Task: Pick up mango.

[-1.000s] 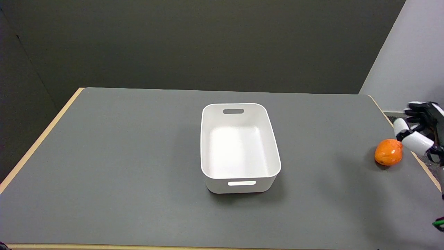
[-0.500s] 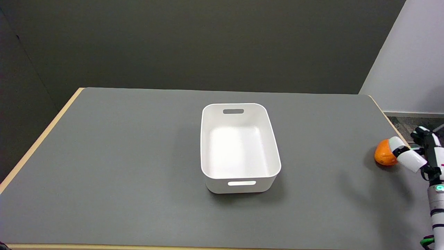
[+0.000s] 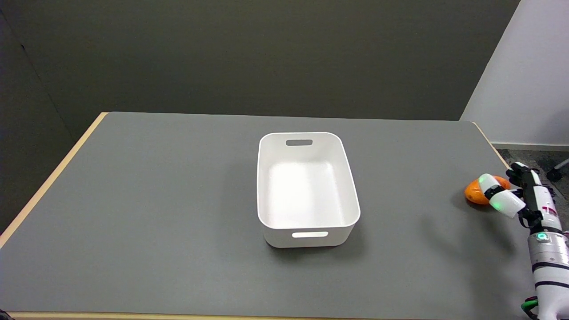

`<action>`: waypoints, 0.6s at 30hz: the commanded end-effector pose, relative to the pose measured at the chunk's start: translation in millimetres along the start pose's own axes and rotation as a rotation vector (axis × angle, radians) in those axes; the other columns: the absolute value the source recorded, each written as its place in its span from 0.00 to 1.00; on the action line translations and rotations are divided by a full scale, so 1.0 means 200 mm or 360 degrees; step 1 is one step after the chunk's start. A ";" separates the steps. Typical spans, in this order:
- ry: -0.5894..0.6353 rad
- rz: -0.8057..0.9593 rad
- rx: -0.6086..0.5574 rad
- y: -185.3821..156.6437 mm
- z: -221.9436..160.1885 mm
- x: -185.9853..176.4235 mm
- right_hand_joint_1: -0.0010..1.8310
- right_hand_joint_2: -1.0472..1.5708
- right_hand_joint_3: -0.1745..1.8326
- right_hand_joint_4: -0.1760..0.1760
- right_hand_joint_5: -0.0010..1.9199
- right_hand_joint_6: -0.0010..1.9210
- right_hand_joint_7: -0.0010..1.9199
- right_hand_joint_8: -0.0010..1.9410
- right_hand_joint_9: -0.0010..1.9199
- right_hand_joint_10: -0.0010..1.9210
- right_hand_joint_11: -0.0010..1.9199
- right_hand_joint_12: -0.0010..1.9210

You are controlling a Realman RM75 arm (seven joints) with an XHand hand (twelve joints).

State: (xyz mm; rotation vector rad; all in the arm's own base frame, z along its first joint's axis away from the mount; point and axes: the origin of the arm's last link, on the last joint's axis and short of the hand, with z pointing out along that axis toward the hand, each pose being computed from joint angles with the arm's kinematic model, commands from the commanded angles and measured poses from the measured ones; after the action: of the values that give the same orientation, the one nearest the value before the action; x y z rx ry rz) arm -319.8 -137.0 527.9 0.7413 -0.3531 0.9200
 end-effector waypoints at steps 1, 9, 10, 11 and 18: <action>-0.0082 -0.0022 -0.0007 -0.02 0.00 -0.11 0.27 0.64 0.47 0.00 0.02 0.19 0.07 0.23 0.03 0.43 0.12 0.78; -0.0233 -0.0083 -0.0012 0.00 -0.01 -0.23 0.28 0.64 0.48 0.00 0.03 0.20 0.07 0.23 0.03 0.43 0.12 0.78; -0.0254 -0.0096 0.0000 -0.01 0.00 -0.24 0.28 0.64 0.48 0.00 0.03 0.20 0.07 0.23 0.03 0.43 0.12 0.78; -0.0265 -0.0110 0.0013 -0.02 0.01 -0.24 0.28 0.64 0.48 0.00 0.03 0.20 0.07 0.23 0.03 0.43 0.12 0.78; -0.0300 -0.0298 0.0183 -0.15 0.15 -0.14 0.29 0.63 0.52 0.00 0.04 0.19 0.06 0.24 0.03 0.42 0.10 0.78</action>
State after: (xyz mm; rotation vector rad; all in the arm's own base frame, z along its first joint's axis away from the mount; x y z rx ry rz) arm -332.7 -157.0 511.6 0.7954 -0.4170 0.8532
